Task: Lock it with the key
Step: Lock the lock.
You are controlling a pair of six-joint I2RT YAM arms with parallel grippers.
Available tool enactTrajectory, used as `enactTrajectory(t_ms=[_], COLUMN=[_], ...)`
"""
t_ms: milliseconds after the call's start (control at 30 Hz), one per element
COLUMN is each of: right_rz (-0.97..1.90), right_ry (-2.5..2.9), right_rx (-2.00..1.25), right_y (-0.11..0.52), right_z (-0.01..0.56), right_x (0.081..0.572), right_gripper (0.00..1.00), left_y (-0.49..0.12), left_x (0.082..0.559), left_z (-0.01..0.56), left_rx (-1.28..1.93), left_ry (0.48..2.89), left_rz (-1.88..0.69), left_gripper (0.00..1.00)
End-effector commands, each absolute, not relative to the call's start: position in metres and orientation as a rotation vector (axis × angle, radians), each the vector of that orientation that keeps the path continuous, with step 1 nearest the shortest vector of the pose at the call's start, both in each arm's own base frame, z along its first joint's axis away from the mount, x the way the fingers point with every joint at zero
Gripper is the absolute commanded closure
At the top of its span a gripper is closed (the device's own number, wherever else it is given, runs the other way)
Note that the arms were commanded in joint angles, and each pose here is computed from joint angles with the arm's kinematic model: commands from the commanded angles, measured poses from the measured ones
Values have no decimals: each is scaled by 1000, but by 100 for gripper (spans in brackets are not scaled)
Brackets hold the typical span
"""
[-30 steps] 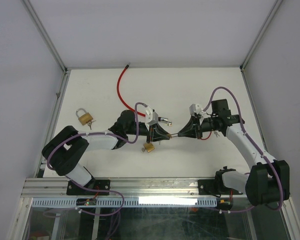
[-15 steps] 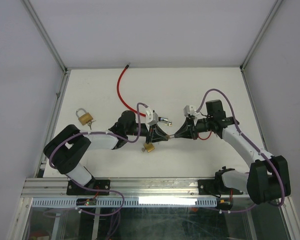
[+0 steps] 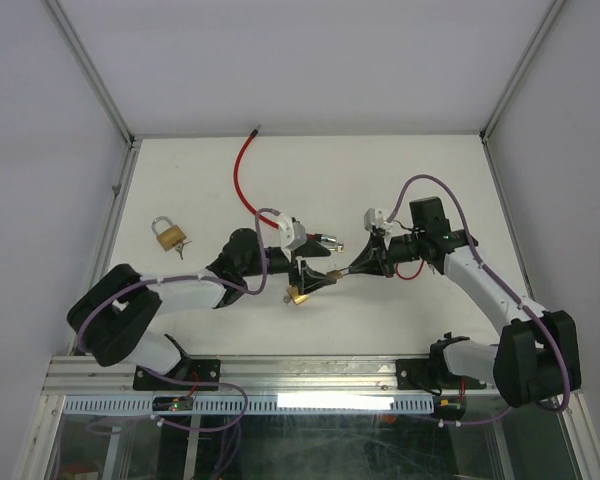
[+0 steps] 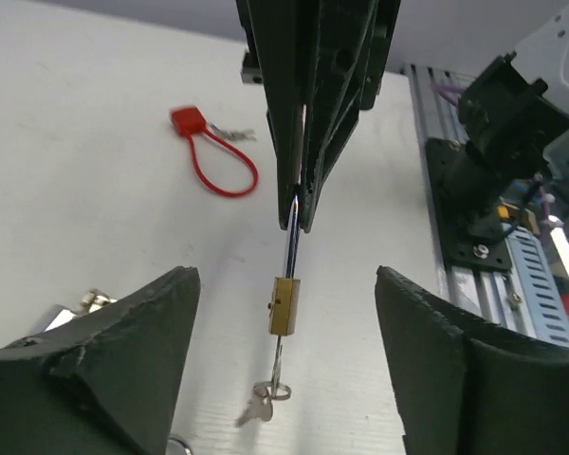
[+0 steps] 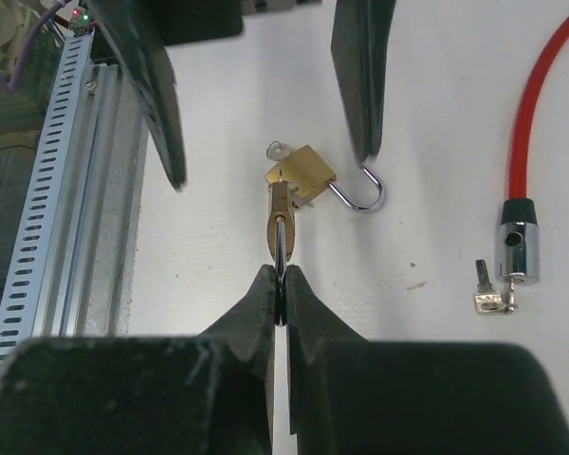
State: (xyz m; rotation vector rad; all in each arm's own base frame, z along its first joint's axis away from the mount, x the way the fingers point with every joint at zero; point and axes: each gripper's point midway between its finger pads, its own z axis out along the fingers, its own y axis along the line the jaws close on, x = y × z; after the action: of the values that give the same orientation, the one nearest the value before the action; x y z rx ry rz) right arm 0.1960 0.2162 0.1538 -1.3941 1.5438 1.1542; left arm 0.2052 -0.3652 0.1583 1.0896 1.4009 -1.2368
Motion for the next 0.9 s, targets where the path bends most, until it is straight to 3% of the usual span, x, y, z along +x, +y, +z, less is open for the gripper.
enactTrajectory(t_ms=[0, 133, 533, 867], right_rz=[1120, 1120, 1124, 1118], right_ry=[1442, 1430, 1401, 1425], right_rx=[-1422, -1424, -1382, -1357], right_y=[210, 208, 201, 197], right_z=[185, 189, 200, 199], right_x=[193, 192, 193, 198], right_gripper=[100, 100, 100, 100], left_y=[-340, -306, -285, -283], left_x=[208, 202, 167, 149], left_z=[224, 223, 220, 234], left_rx=[890, 743, 636, 612], left_ry=[1220, 1252, 1336, 1272], left_rz=[-1122, -1078, -1259, -1387], left_gripper=[18, 1, 1, 2])
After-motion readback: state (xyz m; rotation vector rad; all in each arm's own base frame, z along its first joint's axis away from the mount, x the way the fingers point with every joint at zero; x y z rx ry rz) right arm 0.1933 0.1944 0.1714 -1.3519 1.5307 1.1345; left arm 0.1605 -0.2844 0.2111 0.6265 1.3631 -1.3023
